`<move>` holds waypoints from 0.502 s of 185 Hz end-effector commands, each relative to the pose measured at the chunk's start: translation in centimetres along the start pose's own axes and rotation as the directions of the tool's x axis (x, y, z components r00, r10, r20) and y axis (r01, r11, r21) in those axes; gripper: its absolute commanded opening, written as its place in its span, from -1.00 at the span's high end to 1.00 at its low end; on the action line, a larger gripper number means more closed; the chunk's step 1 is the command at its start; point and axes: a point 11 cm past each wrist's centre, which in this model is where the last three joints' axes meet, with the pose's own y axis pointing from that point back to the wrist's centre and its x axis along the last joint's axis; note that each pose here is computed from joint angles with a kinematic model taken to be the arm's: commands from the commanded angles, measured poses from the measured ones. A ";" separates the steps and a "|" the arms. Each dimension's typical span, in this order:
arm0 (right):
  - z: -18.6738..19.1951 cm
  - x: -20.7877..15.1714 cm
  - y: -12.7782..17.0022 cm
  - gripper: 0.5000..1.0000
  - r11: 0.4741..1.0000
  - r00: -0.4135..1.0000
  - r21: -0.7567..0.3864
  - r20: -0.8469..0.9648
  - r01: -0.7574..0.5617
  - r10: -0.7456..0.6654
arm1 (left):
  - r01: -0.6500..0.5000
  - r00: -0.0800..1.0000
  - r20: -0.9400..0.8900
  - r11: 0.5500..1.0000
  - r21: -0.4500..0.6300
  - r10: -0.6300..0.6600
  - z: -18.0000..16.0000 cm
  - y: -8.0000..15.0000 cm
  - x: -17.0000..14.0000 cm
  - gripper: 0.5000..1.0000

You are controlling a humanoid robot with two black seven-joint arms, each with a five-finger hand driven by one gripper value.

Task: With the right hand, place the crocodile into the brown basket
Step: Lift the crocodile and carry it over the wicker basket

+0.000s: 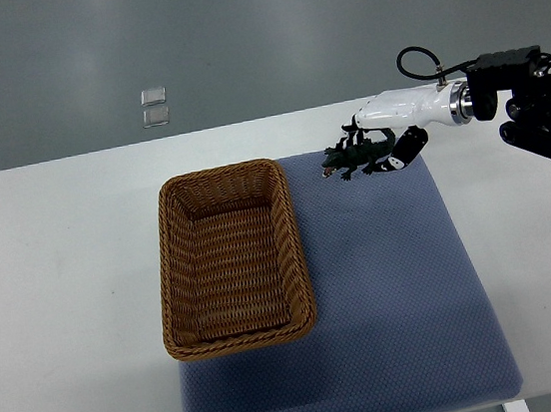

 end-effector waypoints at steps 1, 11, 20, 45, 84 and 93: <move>-0.9 2.1 -0.2 0.34 0.998 0.999 0.033 0.002 -0.050 0.050 | 0.000 1.000 0.001 1.000 -0.001 0.000 0.0 0.0 0.0 -1.00; -1.5 2.9 -0.3 0.33 0.997 0.998 0.051 -0.004 -0.064 0.064 | 0.000 1.000 0.001 1.000 -0.001 0.000 0.0 0.0 0.0 -1.00; -2.2 3.9 -0.5 0.32 0.995 0.997 0.073 -0.020 -0.074 0.076 | 0.000 1.000 0.001 1.000 0.001 0.000 0.0 0.0 0.0 -1.00; -5.3 6.0 -1.1 0.32 0.983 0.994 0.164 -0.058 -0.085 0.095 | 0.000 1.000 0.001 1.000 0.001 0.000 0.0 0.0 0.0 -1.00; -11.0 7.4 -2.2 0.31 0.945 0.990 0.319 -0.097 -0.068 0.104 | 0.000 1.000 0.001 1.000 -0.001 0.000 0.0 0.0 0.0 -1.00; -11.9 7.2 -2.6 0.31 0.937 0.990 0.344 -0.099 -0.061 0.101 | 0.002 1.000 0.000 1.000 0.001 -0.002 0.0 0.0 -0.1 -1.00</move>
